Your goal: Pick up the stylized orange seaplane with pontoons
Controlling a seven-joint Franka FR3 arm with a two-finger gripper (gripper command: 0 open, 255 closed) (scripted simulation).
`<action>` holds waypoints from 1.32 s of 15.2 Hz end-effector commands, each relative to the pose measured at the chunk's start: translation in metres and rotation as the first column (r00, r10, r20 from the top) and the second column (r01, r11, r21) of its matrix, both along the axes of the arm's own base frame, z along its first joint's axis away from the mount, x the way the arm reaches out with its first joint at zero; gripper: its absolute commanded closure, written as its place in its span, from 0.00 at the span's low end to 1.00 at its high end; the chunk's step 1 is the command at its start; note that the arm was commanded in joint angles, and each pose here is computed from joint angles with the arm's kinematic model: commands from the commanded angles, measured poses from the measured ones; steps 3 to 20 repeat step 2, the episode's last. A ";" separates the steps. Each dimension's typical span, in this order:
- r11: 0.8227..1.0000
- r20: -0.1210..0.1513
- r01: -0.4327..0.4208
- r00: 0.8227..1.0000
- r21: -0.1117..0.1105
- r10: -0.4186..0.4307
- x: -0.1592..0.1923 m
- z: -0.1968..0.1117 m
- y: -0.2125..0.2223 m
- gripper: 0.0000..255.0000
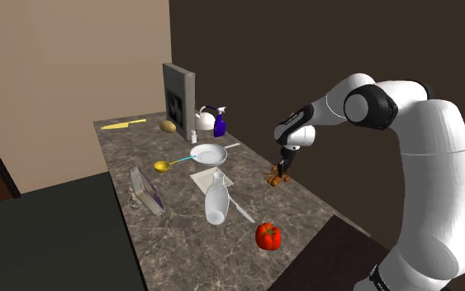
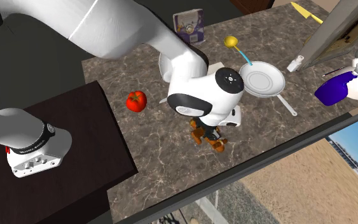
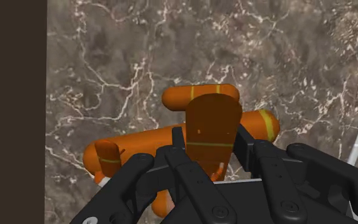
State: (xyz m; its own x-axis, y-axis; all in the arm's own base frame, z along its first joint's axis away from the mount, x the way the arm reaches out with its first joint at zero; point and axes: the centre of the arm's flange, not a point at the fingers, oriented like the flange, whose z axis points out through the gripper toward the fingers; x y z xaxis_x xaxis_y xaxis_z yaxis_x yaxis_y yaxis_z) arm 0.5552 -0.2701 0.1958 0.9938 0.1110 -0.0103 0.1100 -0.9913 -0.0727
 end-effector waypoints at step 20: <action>1.000 0.000 0.000 1.000 0.000 0.000 -0.001 0.007 0.000 1.00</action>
